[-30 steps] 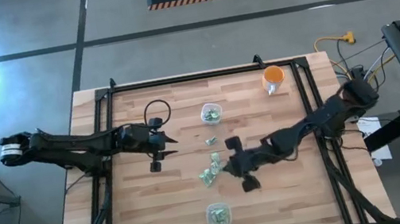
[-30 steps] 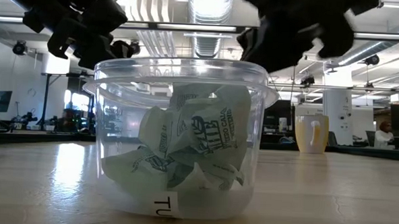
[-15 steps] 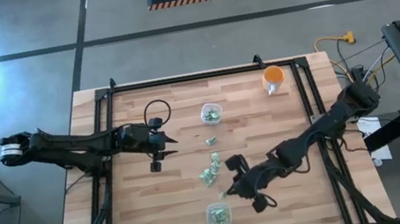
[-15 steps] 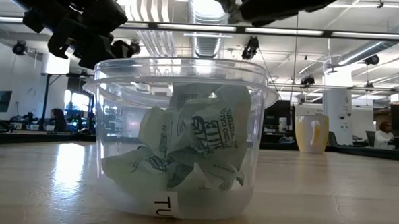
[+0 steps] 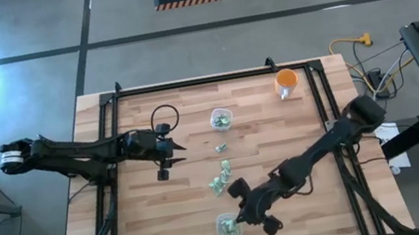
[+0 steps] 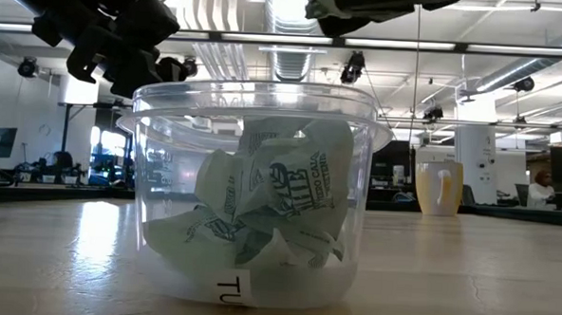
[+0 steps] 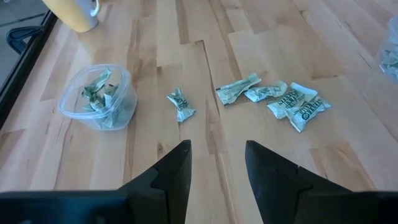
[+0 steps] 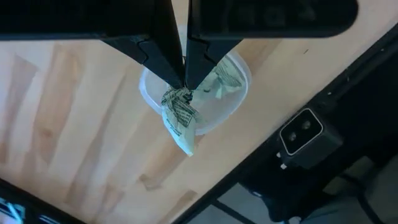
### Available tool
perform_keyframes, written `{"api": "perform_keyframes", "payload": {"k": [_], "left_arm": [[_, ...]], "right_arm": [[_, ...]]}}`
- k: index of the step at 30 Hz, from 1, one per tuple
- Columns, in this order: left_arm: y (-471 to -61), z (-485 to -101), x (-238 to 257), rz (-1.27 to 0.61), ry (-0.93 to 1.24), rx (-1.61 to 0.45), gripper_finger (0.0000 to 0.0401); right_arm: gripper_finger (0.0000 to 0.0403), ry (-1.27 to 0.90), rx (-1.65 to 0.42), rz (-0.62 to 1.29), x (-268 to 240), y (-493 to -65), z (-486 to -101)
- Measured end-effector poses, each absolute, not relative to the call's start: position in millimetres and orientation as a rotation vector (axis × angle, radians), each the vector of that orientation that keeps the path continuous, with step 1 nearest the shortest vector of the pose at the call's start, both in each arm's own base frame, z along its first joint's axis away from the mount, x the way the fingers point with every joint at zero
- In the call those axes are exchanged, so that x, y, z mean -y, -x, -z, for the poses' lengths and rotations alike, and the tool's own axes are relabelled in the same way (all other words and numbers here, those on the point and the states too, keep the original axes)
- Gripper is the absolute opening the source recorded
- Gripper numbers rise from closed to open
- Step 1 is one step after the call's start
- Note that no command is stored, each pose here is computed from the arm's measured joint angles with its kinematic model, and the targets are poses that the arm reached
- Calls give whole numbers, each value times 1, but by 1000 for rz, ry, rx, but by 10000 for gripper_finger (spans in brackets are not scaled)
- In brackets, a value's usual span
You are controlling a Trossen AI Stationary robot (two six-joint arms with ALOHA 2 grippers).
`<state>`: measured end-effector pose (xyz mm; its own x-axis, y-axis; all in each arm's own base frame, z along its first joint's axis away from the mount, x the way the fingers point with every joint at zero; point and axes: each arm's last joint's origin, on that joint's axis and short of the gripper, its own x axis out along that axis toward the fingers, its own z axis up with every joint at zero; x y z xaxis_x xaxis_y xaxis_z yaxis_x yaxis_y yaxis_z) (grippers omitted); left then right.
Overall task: Pick and place items into bin
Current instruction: Put the stevia packet into the bottom transparent bin
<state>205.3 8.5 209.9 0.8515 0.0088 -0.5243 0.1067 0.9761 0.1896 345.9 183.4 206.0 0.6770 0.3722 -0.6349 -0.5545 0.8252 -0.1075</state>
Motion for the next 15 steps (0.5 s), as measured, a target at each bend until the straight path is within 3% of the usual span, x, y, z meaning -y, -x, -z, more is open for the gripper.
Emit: {"api": "perform_keyframes", "payload": {"k": [15], "left_arm": [[-204,-208,-8,54,-215,-569,135]], "right_arm": [[8,272,-677,-675,-190,-379,-183]]}}
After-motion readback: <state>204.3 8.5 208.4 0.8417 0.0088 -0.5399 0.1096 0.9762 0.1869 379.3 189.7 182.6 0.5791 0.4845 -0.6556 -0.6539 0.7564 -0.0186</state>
